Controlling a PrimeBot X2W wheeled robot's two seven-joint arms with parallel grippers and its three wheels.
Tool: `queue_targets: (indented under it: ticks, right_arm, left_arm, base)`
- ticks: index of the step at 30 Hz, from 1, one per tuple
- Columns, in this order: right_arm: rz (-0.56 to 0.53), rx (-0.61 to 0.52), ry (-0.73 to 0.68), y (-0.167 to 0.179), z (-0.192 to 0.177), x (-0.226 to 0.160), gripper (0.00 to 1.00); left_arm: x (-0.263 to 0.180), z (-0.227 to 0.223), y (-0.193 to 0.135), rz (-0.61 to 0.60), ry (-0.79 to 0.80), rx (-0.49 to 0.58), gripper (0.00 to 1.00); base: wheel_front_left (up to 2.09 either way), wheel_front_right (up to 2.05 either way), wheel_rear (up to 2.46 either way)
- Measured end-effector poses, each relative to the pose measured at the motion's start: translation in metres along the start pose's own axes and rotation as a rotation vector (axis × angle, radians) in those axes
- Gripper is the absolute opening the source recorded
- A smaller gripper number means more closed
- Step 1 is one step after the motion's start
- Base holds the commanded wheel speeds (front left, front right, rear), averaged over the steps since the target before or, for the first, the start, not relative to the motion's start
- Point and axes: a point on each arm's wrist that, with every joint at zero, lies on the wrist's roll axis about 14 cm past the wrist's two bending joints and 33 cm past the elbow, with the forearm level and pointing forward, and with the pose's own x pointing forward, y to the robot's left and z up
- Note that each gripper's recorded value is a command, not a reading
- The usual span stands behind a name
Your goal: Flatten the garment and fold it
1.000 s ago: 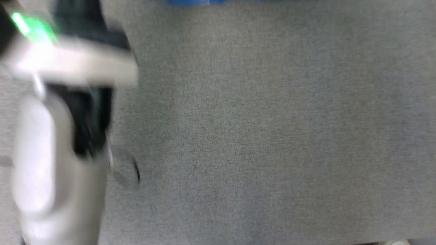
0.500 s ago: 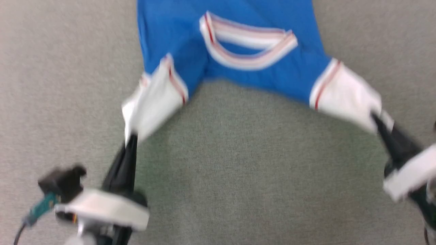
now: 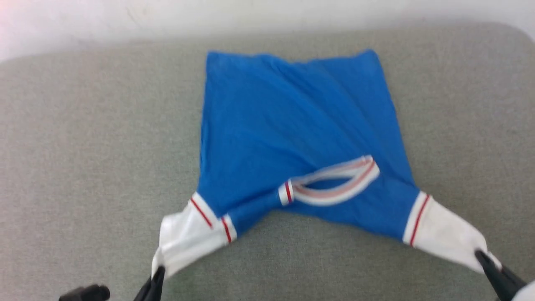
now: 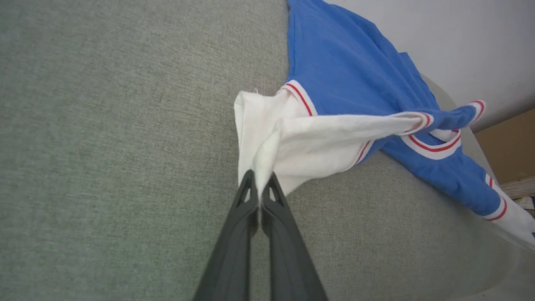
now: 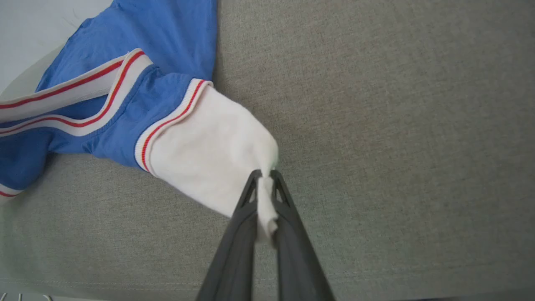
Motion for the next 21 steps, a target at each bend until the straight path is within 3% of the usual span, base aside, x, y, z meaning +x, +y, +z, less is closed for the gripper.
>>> queue_targets:
  ticks: [9,21]
  right_arm:
    - [-0.050,0.046,0.008,-0.010,-0.016,-0.030,0.00]
    - [-0.009,-0.002,0.048,0.008,-0.026,-0.015,0.00]
  left_arm:
    - [-0.018,0.001,0.001,0.003,-0.037,-0.003,0.00]
    - [-0.024,0.008,0.003,0.012,-0.079,0.012,0.00]
  base:
    - [0.00,0.00,0.00]
    - [0.00,0.00,0.00]
